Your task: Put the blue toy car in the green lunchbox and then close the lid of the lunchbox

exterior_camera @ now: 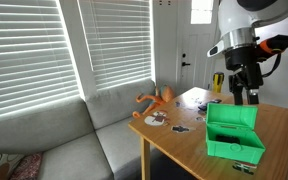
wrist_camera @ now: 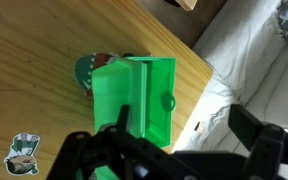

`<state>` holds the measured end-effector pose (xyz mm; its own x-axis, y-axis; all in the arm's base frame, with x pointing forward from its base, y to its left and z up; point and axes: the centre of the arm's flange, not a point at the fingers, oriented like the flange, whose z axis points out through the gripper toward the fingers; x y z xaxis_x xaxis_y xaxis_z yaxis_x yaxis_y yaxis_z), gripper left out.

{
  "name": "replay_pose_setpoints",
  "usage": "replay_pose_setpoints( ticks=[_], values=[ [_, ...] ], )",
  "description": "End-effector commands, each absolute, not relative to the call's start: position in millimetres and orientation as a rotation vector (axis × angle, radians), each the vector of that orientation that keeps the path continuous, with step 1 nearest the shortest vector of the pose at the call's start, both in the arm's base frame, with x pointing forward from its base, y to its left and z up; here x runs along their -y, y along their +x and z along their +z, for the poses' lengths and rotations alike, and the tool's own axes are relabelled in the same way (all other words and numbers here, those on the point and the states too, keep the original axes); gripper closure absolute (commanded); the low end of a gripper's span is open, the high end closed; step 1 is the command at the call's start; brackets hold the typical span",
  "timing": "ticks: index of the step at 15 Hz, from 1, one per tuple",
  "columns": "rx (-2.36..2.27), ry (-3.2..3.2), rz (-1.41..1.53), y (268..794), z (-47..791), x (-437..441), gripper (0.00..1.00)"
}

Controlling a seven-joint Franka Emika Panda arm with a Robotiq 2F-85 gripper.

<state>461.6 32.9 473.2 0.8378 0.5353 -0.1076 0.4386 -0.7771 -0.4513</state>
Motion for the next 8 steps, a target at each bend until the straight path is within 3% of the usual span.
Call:
replay_pose_setpoints(
  ticks=[1,8],
  values=[
    [0.753,-2.665,0.336,447,476,-49,0.0],
    [0.792,-2.69,0.356,449,475,-63,0.0]
  ],
)
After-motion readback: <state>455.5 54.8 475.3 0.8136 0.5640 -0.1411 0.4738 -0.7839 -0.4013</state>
